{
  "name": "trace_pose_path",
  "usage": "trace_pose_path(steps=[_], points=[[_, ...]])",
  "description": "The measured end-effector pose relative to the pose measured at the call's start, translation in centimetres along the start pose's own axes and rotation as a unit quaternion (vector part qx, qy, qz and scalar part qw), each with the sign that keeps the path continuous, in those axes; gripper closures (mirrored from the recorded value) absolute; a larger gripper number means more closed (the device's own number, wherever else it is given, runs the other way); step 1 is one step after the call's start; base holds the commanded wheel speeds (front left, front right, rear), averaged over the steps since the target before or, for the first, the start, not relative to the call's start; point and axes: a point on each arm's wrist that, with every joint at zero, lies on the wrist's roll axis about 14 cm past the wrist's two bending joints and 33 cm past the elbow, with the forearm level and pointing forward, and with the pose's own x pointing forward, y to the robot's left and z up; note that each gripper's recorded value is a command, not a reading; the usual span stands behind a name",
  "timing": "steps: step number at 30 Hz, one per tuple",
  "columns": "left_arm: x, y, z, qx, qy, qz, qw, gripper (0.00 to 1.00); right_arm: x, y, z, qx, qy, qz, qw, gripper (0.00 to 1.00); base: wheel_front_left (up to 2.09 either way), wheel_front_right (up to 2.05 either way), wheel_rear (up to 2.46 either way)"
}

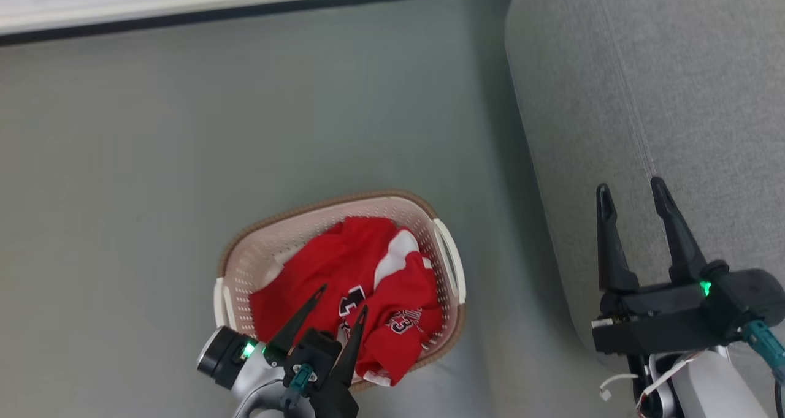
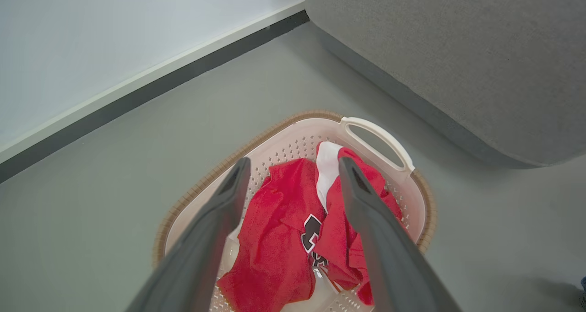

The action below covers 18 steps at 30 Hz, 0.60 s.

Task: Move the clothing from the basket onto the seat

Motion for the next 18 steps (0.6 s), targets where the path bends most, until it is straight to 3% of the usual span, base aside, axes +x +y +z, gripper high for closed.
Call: trace_pose_path(steps=[9,18], points=[[2.8,-3.6,-3.9,0.006,0.057,-0.083,0.995,0.00,2.1,-1.4,-1.1,-0.009,0.002,-0.010,1.000,0.00,0.00,0.00,0.00],[6.3,-4.0,-6.9,-0.009,0.094,-0.100,0.990,0.00,3.5,-2.9,-3.5,-0.020,0.023,-0.020,0.999,0.00,0.00,0.00,0.00]])
